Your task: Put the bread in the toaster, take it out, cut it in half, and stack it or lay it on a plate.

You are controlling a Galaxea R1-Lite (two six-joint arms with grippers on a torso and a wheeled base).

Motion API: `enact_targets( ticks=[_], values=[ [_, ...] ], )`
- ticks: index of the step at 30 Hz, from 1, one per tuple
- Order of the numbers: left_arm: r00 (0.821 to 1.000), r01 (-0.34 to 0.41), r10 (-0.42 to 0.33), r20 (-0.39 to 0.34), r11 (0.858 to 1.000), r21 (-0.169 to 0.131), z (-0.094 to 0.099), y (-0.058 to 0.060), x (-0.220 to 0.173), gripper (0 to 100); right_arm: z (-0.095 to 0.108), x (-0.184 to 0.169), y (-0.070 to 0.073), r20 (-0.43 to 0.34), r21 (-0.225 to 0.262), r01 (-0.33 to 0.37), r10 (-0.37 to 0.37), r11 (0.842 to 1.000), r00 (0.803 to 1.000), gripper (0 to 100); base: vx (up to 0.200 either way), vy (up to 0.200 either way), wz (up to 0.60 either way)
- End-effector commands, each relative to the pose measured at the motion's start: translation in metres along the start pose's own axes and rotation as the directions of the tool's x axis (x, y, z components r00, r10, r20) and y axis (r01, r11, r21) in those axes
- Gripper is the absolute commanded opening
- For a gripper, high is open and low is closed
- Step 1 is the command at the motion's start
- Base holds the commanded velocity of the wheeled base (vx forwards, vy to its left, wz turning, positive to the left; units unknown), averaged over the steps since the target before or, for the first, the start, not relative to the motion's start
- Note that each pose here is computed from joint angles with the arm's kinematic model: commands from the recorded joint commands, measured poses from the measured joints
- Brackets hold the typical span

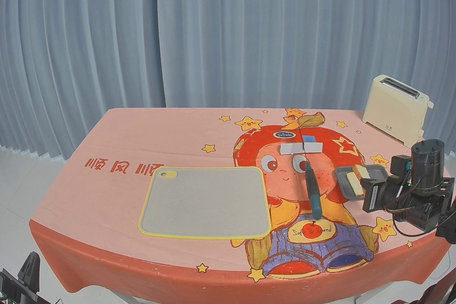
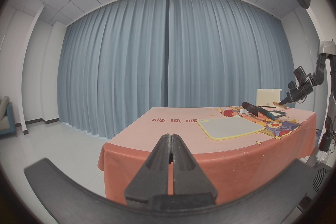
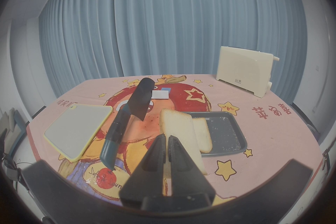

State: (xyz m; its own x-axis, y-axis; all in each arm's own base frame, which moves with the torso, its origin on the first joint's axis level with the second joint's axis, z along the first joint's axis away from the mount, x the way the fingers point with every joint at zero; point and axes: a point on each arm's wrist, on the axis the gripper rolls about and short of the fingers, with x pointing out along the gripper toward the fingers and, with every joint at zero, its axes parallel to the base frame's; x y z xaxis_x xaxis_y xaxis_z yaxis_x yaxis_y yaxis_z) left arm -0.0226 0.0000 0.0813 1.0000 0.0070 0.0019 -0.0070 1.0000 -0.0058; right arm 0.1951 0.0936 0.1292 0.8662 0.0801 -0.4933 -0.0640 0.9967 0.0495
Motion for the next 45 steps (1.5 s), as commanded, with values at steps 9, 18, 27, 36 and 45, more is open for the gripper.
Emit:
enact_targets(
  ticks=[9, 18, 27, 36, 45],
  values=[
    [1.0, -0.001, 0.001, -0.019, 1.0, 0.0, -0.005, 0.0, 0.001, 0, -0.001, 0.02, -0.002, -0.041, 0.002, 0.042, -0.042, 0.999, 0.998, 0, 0.0, 0.0, 0.0],
    [1.0, -0.001, 0.001, -0.019, 1.0, 0.001, -0.005, 0.0, 0.001, 0, 0.002, 0.032, -0.006, -0.056, 0.01, 0.072, -0.072, 0.997, 0.996, 0, 0.0, 0.0, 0.0],
    [1.0, 0.001, -0.001, -0.019, 1.0, 0.0, -0.005, 0.0, 0.001, 0, 0.006, 0.042, -0.01, -0.06, 0.025, 0.097, -0.095, 0.995, 0.994, 0, 0.0, 0.0, 0.0],
    [1.0, -0.001, 0.001, -0.019, 1.0, 0.001, -0.005, 0.0, 0.001, 0, 0.005, 0.05, -0.009, -0.075, 0.02, 0.103, -0.101, 0.994, 0.992, 0, 0.0, 0.0, 0.0],
    [1.0, 0.002, -0.002, -0.019, 1.0, 0.001, -0.005, 0.0, 0.001, 0, 0.006, 0.057, -0.013, -0.084, 0.027, 0.119, -0.117, 0.993, 0.99, 0, 0.0, 0.0, 0.0]
  ],
)
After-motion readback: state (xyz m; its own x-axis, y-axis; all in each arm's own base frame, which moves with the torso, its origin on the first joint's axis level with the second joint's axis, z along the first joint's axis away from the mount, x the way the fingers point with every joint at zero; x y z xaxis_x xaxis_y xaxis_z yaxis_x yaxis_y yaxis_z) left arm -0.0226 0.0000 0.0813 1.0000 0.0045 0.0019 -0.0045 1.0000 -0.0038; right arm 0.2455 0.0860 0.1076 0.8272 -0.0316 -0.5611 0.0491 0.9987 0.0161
